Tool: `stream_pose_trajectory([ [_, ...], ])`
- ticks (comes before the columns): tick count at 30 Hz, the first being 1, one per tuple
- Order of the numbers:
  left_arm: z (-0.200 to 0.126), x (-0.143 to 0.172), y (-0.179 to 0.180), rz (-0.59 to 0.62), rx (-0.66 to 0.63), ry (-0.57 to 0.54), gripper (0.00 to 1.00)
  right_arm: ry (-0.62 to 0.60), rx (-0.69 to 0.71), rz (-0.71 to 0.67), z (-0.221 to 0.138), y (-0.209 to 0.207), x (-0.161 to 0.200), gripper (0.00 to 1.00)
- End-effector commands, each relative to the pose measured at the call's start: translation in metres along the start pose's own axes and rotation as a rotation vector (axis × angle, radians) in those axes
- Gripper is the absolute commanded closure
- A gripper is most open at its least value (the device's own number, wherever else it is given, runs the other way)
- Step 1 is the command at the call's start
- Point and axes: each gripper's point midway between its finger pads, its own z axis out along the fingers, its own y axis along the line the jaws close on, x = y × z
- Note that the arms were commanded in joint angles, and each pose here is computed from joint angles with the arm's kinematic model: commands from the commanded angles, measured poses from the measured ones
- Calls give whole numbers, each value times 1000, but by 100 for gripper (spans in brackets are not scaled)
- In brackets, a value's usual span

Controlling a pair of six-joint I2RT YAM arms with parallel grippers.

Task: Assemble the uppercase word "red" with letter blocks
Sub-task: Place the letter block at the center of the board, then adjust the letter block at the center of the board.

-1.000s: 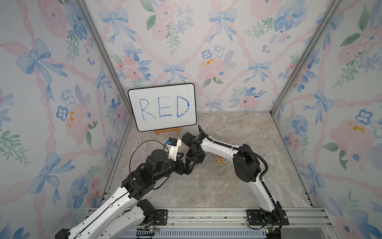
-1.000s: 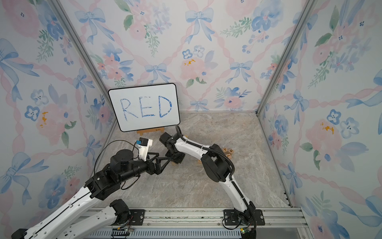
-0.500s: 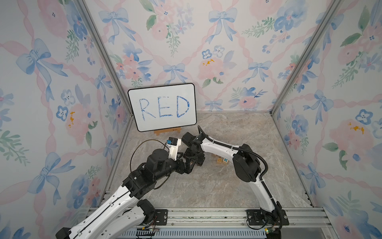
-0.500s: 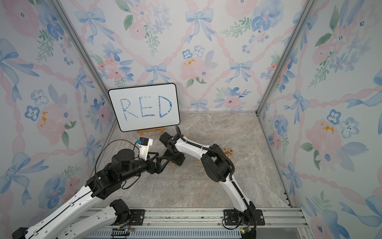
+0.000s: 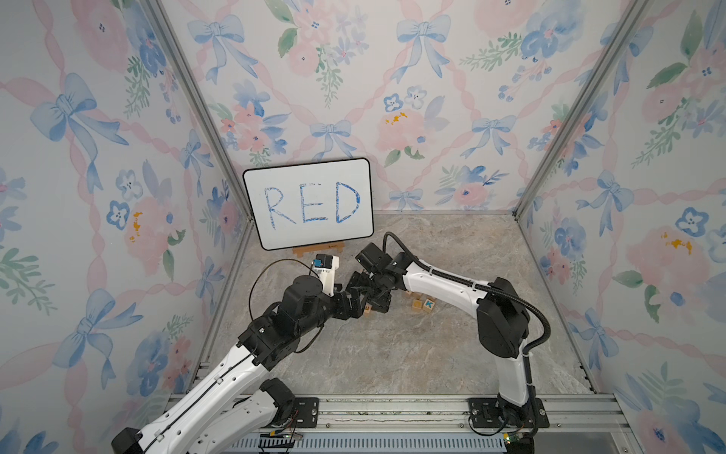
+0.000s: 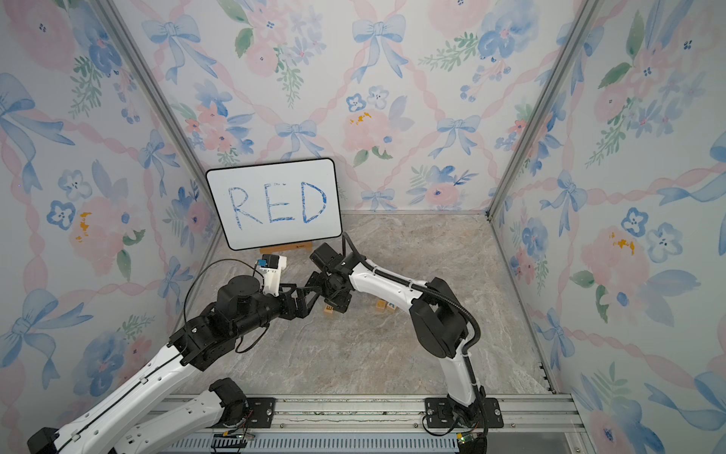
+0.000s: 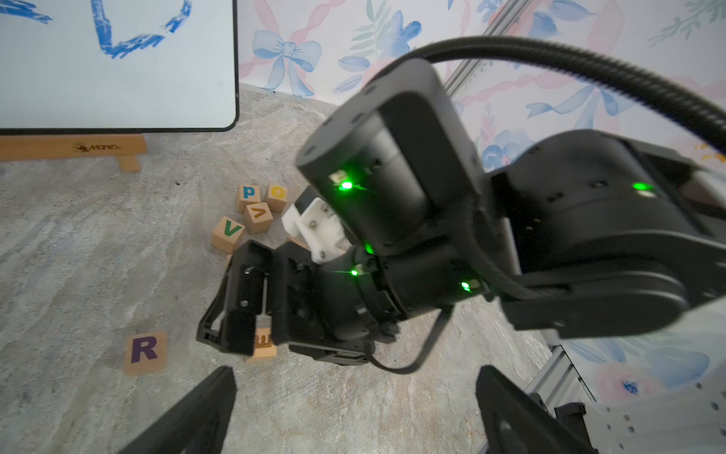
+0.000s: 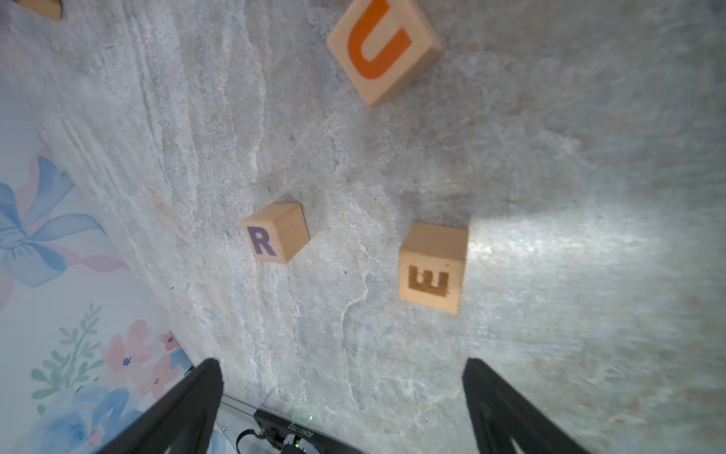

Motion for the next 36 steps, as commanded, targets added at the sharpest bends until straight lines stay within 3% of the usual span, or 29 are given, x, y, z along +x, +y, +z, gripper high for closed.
stream_pose_trajectory([
  [1,-1,-14,9,-66,-43,-36,2,-5,-16,-31,-19,-11,-5,3],
  [8,18,-1,42,-236,-139,3,2,-60,-10,-76,-59,-43,-20,3],
  [15,50,38,60,-372,-222,168,2,-114,76,-276,-105,-61,-33,3],
  [22,68,83,76,-643,-326,308,2,-188,138,-404,-145,-83,-47,3],
  [33,73,107,86,-994,-457,319,2,-235,166,-404,-163,-113,-63,3],
  [36,79,87,86,-931,-464,282,2,-242,165,-395,-165,-118,-63,3],
])
